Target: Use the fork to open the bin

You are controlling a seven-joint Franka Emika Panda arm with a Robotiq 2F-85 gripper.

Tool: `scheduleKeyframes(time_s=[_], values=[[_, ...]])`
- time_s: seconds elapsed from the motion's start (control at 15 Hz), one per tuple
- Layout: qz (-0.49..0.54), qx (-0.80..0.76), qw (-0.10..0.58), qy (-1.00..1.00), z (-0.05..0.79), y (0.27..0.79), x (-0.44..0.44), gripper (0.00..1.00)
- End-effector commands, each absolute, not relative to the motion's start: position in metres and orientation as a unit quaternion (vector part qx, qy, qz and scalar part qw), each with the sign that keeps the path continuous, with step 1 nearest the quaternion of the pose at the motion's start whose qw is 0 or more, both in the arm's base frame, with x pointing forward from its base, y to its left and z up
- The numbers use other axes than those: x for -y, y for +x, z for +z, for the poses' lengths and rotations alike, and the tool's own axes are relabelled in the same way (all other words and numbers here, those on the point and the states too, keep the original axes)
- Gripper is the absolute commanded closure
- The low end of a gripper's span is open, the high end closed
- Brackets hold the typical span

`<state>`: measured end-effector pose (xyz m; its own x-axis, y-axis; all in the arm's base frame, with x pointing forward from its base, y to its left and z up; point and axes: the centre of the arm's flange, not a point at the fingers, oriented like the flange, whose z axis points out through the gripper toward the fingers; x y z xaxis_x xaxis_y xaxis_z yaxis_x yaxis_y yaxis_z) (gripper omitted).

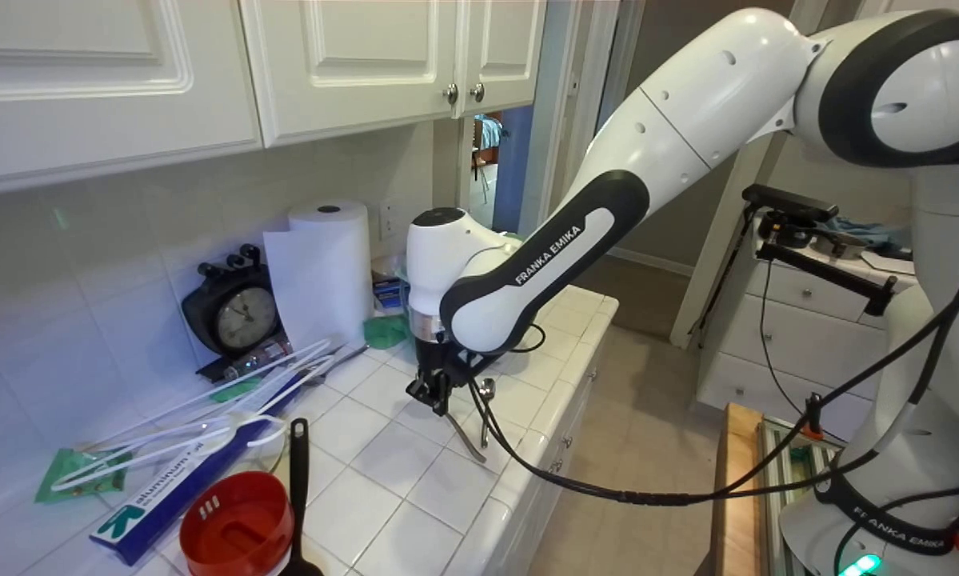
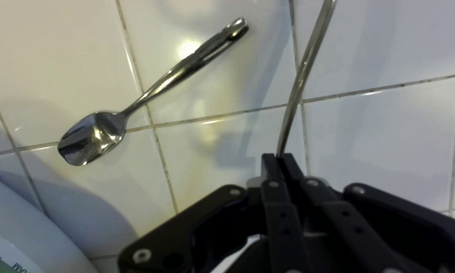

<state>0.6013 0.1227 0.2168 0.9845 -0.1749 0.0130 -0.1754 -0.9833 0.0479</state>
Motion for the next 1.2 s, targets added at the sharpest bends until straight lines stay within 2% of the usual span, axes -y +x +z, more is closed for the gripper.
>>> scheduleKeyframes(time_s=[0.0,0.53,1.13], values=[[-0.002,0.09,0.04,0.995,0.243,0.584,-0.118,0.96],[-0.046,0.078,0.079,0.993,0.274,0.584,-0.092,0.96],[-0.043,0.067,0.141,0.987,0.286,0.603,-0.079,0.96]])
